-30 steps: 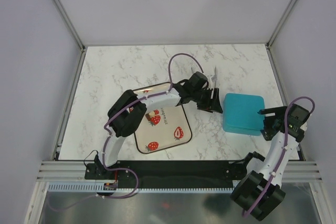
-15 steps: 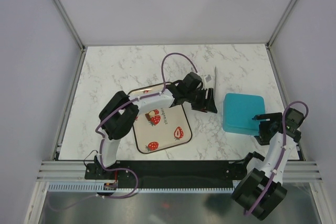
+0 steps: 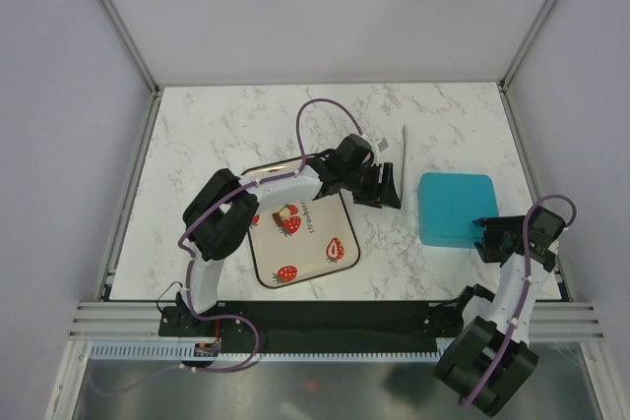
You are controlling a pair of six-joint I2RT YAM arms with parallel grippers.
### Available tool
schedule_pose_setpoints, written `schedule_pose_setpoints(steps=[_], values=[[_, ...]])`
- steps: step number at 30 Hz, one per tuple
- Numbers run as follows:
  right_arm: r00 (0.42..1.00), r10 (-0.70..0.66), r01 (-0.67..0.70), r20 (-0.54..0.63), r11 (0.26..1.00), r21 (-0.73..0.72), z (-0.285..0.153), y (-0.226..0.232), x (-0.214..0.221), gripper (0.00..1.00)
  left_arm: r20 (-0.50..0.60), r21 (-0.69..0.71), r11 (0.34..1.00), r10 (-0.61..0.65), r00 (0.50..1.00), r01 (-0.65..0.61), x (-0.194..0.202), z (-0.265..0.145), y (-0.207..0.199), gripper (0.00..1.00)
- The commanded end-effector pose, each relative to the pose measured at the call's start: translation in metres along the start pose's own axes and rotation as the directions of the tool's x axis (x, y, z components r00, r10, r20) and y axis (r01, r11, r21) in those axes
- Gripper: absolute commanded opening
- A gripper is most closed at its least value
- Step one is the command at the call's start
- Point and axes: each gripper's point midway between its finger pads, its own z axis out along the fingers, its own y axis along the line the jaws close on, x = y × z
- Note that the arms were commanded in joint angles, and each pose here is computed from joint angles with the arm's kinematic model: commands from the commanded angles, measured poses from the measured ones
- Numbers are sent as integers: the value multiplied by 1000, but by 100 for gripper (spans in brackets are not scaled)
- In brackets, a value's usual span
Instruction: Pack the chocolate
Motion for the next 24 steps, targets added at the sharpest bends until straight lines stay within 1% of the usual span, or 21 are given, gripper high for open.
schedule_pose_setpoints(steps=[1, 3, 8, 9, 10, 12, 13, 15, 16, 18, 19, 21, 23, 24], values=[[1000, -17, 15, 20, 997, 70, 7, -15, -4, 58, 79, 76, 995, 60, 995, -66, -24, -17, -27, 67], [999, -32, 30, 24, 996, 78, 3, -13, -7, 55, 79, 82, 995, 58, 995, -64, -24, -17, -29, 67], [998, -45, 41, 38, 994, 101, -1, -17, -8, 42, 80, 97, 994, 52, 995, -59, -26, -16, -33, 67], [998, -42, 38, 40, 994, 102, -1, -18, -8, 38, 78, 100, 993, 46, 996, -54, -26, -16, -34, 67], [998, -40, 36, 40, 994, 106, 0, -21, -7, 31, 80, 101, 994, 43, 996, -51, -27, -16, -34, 67], [999, -35, 31, 32, 992, 124, 3, -29, -3, 30, 78, 107, 993, 44, 996, -53, -26, -17, -35, 67], [999, -35, 30, 35, 991, 132, 4, -33, -2, 23, 75, 109, 993, 44, 996, -52, -25, -16, -35, 67], [999, -35, 30, 36, 989, 142, 6, -39, 0, 17, 76, 124, 991, 48, 996, -58, -26, -17, -39, 66], [999, -37, 32, 36, 990, 140, 7, -40, 1, 11, 74, 133, 989, 52, 996, -61, -25, -17, -41, 66], [999, -33, 27, 40, 990, 140, 9, -43, 2, 5, 80, 164, 984, 59, 995, -72, -27, -18, -48, 66], [999, -27, 22, 41, 990, 139, 9, -43, 2, 0, 77, 169, 983, 59, 995, -72, -26, -18, -49, 66], [999, -26, 21, 33, 990, 137, 11, -46, 5, 0, 102, 219, 972, 70, 992, -91, -32, -18, -61, 66], [999, -28, 25, 24, 991, 128, 11, -44, 6, 0, 96, 258, 963, 62, 993, -85, -33, -14, -68, 66], [999, -41, 39, 20, 993, 112, 9, -38, 5, 9, 86, 275, 958, 61, 994, -82, -32, -13, -72, 66]])
